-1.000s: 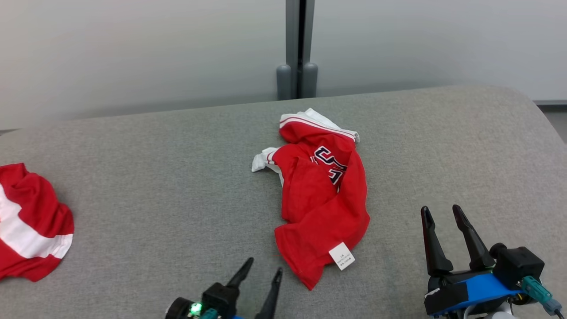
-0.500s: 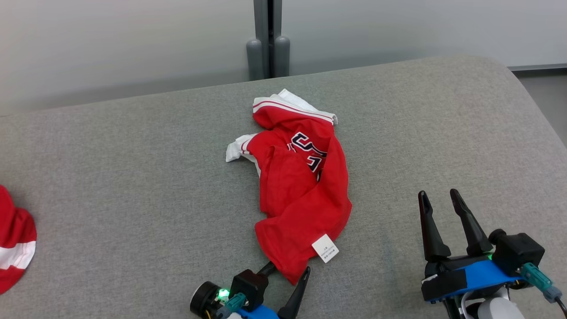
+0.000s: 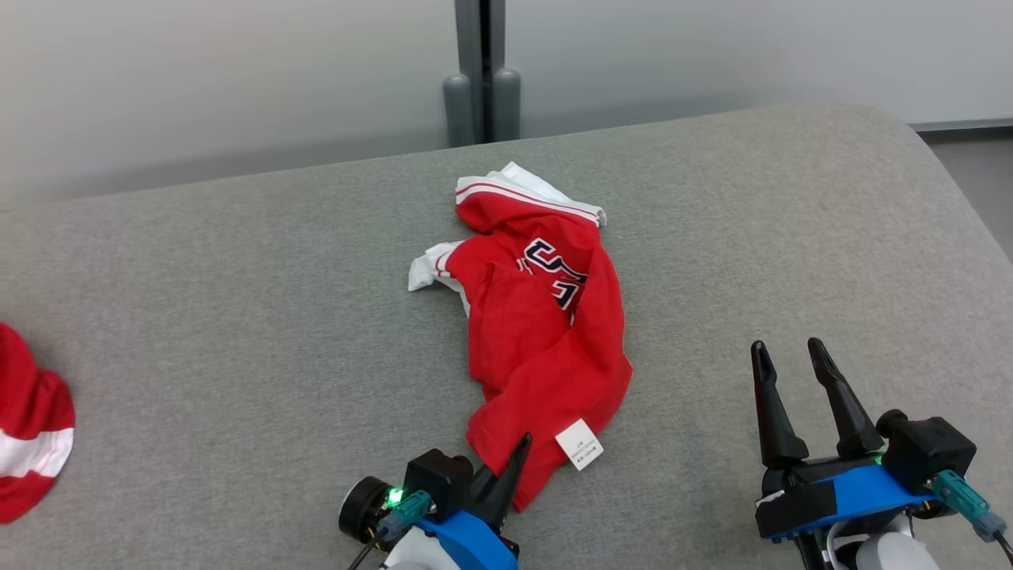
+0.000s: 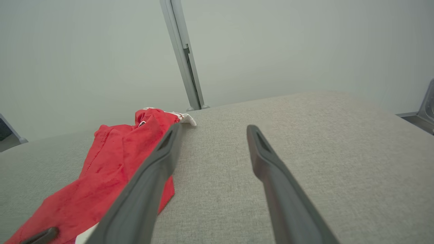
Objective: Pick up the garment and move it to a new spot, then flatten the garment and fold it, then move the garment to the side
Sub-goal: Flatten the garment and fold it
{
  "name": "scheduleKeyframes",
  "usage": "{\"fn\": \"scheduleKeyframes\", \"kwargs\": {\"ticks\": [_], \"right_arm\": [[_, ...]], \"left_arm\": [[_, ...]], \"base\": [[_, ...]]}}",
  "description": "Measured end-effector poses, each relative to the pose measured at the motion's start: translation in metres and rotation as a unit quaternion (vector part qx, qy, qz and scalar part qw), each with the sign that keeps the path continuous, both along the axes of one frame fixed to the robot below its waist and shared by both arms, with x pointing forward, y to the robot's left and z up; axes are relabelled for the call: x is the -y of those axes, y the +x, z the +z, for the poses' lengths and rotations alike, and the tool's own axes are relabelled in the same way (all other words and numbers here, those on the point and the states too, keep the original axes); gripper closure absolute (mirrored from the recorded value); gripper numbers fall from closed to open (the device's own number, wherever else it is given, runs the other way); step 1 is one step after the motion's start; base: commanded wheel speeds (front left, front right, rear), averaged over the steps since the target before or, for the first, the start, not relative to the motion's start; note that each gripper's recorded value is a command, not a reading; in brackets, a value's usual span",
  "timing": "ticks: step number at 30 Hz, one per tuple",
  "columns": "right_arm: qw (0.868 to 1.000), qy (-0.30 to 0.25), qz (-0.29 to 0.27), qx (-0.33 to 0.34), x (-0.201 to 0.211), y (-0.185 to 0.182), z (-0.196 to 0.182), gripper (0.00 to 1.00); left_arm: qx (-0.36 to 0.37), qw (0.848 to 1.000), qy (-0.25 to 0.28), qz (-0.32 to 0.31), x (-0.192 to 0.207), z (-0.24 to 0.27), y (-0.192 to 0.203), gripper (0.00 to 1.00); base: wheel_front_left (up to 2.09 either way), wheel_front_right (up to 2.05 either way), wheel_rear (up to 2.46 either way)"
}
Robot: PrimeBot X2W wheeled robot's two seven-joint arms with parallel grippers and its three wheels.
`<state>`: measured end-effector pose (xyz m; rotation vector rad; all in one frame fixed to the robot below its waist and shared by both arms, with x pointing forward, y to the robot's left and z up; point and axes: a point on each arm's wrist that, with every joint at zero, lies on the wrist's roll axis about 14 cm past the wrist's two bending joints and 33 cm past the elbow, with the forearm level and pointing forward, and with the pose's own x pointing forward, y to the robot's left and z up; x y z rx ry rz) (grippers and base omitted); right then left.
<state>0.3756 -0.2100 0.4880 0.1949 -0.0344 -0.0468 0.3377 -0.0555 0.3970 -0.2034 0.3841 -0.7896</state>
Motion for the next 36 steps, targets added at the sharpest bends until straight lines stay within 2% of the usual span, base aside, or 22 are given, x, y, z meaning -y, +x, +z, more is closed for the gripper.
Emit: {"fn": "scheduleKeyframes", "kwargs": {"ticks": [5, 9, 16, 21, 25, 26, 27, 28, 33, 36], "right_arm": [[1.0, 0.004, 0.02, 0.004, -0.014, 0.004, 0.002, 0.0], [0.999, 0.01, 0.037, 0.006, -0.026, 0.007, 0.003, 0.0], [0.998, 0.018, 0.059, 0.004, -0.041, 0.008, 0.001, 0.0], [0.998, 0.021, 0.066, 0.0, -0.046, 0.009, -0.002, 0.0], [0.997, 0.023, 0.069, -0.003, -0.048, 0.011, -0.004, 0.0], [0.997, 0.023, 0.07, -0.004, -0.049, 0.012, -0.005, 0.0], [0.997, 0.023, 0.071, -0.005, -0.05, 0.012, -0.005, 0.0], [0.997, 0.024, 0.073, -0.006, -0.051, 0.012, -0.006, 0.0], [0.996, 0.028, 0.079, -0.005, -0.056, 0.013, -0.005, 0.0], [0.996, 0.028, 0.082, -0.004, -0.058, 0.014, -0.005, 0.0]], "left_arm": [[0.008, 0.999, 0.004, 0.054, -0.026, 0.005, 0.012, 1.0], [0.021, 0.994, 0.018, 0.106, -0.064, 0.007, 0.021, 1.0], [0.051, 0.979, 0.063, 0.187, -0.143, 0.01, 0.025, 1.0], [0.056, 0.962, 0.098, 0.249, -0.201, 0.008, 0.023, 1.0], [0.051, 0.952, 0.113, 0.28, -0.229, 0.005, 0.017, 1.0], [0.047, 0.952, 0.112, 0.282, -0.228, 0.003, 0.015, 0.84], [0.043, 0.952, 0.109, 0.283, -0.226, 0.001, 0.012, 0.35], [0.039, 0.952, 0.102, 0.286, -0.223, 0.001, 0.01, 0.0], [0.027, 0.948, 0.078, 0.308, -0.217, 0.0, 0.003, 0.0], [0.02, 0.94, 0.079, 0.33, -0.229, -0.002, -0.003, 0.0]], "base": [[0.0, 0.0, 0.0], [0.0, 0.0, 0.0], [0.0, 0.0, 0.0], [0.0, 0.0, 0.0], [0.0, 0.0, 0.0], [0.0, 0.0, 0.0], [0.0, 0.0, 0.0], [0.0, 0.0, 0.0], [0.0, 0.0, 0.0], [0.0, 0.0, 0.0]]}}
